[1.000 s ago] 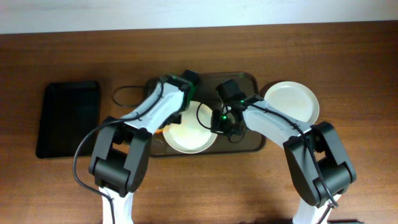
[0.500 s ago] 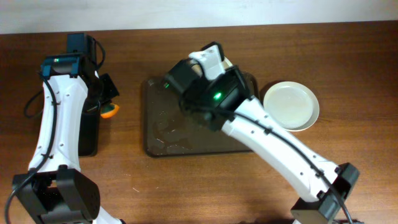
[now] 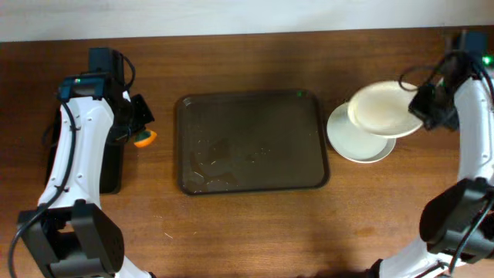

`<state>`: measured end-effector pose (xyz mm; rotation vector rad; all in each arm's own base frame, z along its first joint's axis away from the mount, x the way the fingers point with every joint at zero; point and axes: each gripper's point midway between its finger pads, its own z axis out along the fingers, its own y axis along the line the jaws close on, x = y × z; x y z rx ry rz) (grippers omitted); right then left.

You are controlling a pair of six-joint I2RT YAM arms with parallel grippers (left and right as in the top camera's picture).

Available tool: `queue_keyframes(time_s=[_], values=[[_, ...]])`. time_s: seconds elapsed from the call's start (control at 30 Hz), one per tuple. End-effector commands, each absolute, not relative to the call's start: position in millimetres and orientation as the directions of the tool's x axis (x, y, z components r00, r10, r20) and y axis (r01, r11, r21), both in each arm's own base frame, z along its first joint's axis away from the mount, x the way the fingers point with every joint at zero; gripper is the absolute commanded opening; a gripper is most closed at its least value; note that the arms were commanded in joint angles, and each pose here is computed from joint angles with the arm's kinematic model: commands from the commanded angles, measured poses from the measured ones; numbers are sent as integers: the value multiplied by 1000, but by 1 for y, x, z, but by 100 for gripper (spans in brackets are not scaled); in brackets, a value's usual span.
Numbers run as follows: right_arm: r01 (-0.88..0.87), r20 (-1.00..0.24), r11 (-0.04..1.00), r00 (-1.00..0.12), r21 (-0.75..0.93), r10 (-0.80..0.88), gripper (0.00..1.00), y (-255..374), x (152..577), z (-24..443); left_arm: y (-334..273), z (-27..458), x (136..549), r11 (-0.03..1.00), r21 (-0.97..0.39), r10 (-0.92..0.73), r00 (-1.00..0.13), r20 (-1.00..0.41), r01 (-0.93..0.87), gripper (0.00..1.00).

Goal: Clean dirty plates on tray and stack at the side

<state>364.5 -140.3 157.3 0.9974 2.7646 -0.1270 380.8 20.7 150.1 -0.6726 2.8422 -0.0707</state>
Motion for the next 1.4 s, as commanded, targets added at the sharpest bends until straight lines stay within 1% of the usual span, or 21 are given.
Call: queue_keyframes(time_s=[0.0, 0.03, 0.07, 0.13, 0.17, 0.2, 0.37, 0.43, 0.47, 0.5, 0.6, 0.67, 0.77, 0.8, 0.83, 0.9, 0.97, 1.07, 1.1, 1.23, 1.37], values=[[625, -135, 773, -761, 109, 635, 4, -127, 360, 109, 18, 149, 381, 900, -107, -436, -878, -197, -423, 0], [625, -131, 773, -762, 108, 634, 11, -126, 358, 94, 18, 149, 381, 901, -106, -433, -880, -198, -420, 0], [623, -116, 772, -764, 126, 635, 53, -121, 356, 84, 18, 149, 381, 903, -106, -430, -881, -199, -417, 0], [555, -61, 775, -800, 302, 596, 56, -87, 365, 86, 19, 149, 384, 903, -109, -430, -879, -208, -416, 0], [436, -54, 784, -859, 442, 508, 52, -54, 376, 97, 19, 149, 384, 903, -110, -430, -878, -209, -416, 0], [373, -47, 794, -893, 480, 448, 52, -25, 379, 100, 19, 149, 384, 903, -109, -430, -879, -208, -416, 0], [24, -66, 903, -996, 428, 58, 86, 124, 361, 96, 59, 132, 388, 868, -53, -489, -834, -256, -493, 0], [-89, -81, 923, -995, 373, -63, 96, 160, 346, 92, 91, 110, 386, 826, -61, -554, -786, -274, -561, 0], [-143, -86, 916, -989, 374, -120, 98, 187, 335, 92, 127, 89, 376, 759, -61, -639, -723, -262, -648, 0], [-194, -103, 907, -980, 373, -167, 98, 206, 329, 92, 156, 79, 365, 685, -63, -715, -655, -244, -725, 0], [-214, -112, 917, -976, 336, -186, 98, 235, 315, 89, 199, 63, 350, 598, -61, -787, -571, -233, -799, 0], [-271, -134, 913, -961, 307, -240, 98, 255, 303, 88, 207, 42, 347, 566, -95, -819, -545, -176, -819, 3], [-285, -180, 930, -952, 231, -247, 99, 267, 299, 86, 192, 19, 358, 598, -186, -801, -590, -101, -780, 6], [-302, -189, 924, -947, 234, -261, 98, 274, 297, 87, 193, 18, 361, 599, -195, -800, -590, -107, -777, 44], [-278, -186, 932, -953, 234, -238, 98, 275, 296, 87, 187, 19, 365, 597, -235, -800, -593, -93, -767, 66], [-246, -178, 936, -963, 253, -205, 98, 276, 295, 92, 176, 38, 384, 638, -372, -750, -654, -99, -674, 82], [-249, -198, 933, -959, 258, -202, 98, 271, 289, 110, 178, 91, 391, 649, -393, -743, -654, -143, -651, 87], [-270, -282, 916, -941, 296, -187, 98, 261, 278, 161, 167, 164, 379, 673, -422, -730, -639, -242, -608, 85], [-276, -304, 911, -935, 306, -182, 98, 251, 266, 183, 157, 182, 364, 670, -422, -731, -640, -237, -610, 100], [-328, -343, 917, -908, 226, -241, 99, 202, 197, 234, 143, 185, 340, 653, -404, -740, -653, -162, -640, 99], [-346, -354, 909, -901, 231, -252, 98, 198, 187, 241, 143, 185, 340, 653, -404, -741, -652, -162, -641, 100]])
